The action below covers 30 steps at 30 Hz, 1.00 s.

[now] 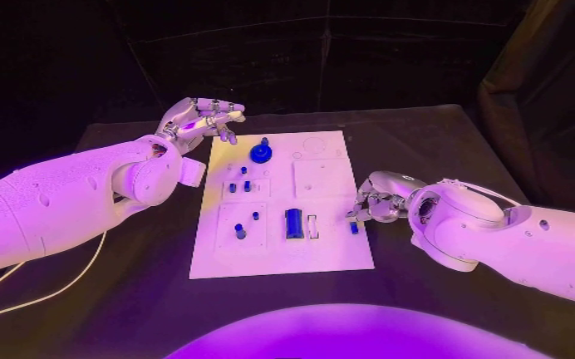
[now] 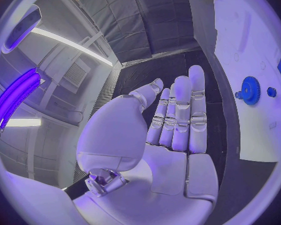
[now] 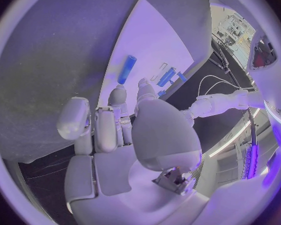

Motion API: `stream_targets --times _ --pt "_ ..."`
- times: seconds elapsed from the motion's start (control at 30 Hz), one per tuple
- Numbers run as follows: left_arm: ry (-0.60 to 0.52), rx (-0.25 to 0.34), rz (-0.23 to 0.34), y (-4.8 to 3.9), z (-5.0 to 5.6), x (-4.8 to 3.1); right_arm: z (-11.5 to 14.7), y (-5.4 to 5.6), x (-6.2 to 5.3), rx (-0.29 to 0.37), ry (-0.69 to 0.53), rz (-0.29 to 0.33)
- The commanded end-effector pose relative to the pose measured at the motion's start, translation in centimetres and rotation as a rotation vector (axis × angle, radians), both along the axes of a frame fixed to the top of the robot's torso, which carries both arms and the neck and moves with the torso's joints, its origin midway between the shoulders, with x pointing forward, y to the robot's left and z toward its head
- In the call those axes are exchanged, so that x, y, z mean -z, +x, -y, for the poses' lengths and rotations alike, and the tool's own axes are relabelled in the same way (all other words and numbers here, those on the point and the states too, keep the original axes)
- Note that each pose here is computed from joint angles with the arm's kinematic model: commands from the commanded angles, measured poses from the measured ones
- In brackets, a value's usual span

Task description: Assemble the parts on the task board

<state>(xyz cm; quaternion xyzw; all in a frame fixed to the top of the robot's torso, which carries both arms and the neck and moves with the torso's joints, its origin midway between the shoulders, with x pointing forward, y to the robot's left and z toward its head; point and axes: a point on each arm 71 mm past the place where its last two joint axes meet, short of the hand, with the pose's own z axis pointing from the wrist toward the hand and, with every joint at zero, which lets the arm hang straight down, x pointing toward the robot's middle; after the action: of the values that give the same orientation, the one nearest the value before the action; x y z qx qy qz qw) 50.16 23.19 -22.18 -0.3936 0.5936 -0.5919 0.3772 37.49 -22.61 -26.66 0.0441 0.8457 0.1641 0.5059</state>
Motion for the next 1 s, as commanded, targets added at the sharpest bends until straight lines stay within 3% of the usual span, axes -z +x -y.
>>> stream_targets --times 0.03,0.7,1.0 --pt "-0.01 0.01 0.001 -0.06 0.0 -0.1 0.0 0.1 0.4 -0.019 -0.099 -0.01" --pt "-0.01 0.01 -0.002 -0.1 -0.1 0.0 -1.8 0.4 1.4 -0.09 -0.212 -0.025" --pt "-0.008 0.009 -0.004 -0.12 -0.2 0.02 -2.5 0.3 1.5 -0.126 -0.263 -0.004"
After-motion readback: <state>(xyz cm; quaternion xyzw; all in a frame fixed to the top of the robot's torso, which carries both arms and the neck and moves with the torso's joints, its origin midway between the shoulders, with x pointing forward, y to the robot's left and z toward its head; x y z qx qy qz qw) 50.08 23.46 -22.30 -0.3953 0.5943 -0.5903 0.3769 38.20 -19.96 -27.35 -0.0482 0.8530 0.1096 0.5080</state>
